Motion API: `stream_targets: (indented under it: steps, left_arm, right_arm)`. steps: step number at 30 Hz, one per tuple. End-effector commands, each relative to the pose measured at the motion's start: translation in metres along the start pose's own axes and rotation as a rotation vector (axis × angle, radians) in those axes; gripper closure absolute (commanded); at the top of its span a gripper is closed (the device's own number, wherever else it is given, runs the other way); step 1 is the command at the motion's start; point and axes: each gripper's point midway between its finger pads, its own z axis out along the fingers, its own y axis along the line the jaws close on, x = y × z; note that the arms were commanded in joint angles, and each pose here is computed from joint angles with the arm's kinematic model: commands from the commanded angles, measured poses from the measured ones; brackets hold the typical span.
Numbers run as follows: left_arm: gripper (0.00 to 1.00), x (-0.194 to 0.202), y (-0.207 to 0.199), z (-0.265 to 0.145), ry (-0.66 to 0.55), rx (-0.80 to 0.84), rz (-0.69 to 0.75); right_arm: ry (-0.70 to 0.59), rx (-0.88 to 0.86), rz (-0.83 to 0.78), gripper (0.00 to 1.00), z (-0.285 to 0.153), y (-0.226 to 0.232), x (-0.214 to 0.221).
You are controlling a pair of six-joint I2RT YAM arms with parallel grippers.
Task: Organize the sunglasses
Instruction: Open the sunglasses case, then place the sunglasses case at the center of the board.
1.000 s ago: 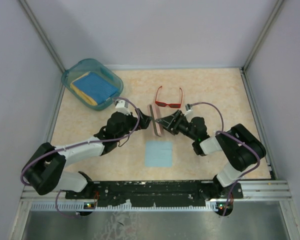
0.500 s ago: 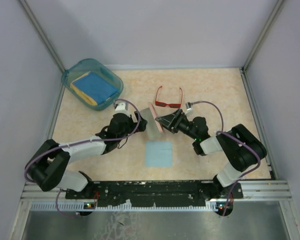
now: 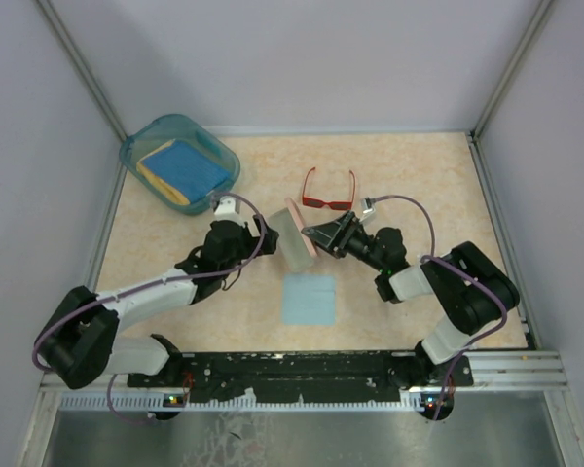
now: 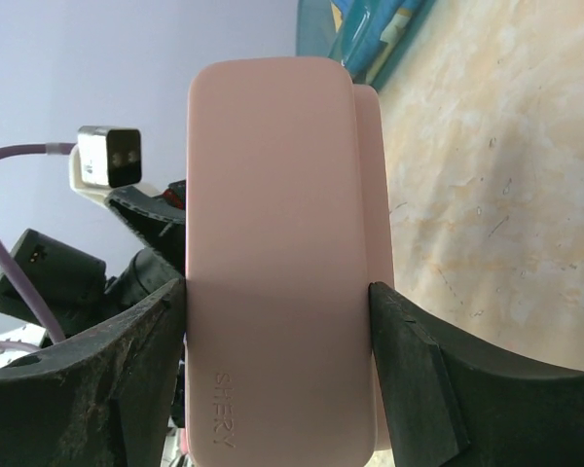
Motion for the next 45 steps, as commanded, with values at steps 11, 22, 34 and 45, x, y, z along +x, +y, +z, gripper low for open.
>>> stream_targets:
  steps: [11,22,34,45]
  left_arm:
    - [0.0,-0.038,0.012,-0.021,-0.095,-0.022,0.067]
    - [0.0,-0.042,0.029,-0.029,-0.101,-0.006,0.063]
    - [0.0,-0.048,0.053,-0.044,-0.125,-0.019,0.037]
    - [0.0,-0.041,0.057,-0.044,-0.119,-0.021,0.038]
  right_arm:
    - [-0.012,-0.021,-0.137,1.0,0.018,0.012,-0.018]
    - [0.07,0.005,-0.151,1.0,0.039,-0.001,-0.015]
    - [0.181,0.075,-0.179,1.0,0.071,-0.028,-0.013]
    - [0.282,0.072,-0.162,1.0,0.089,-0.046,0.001]
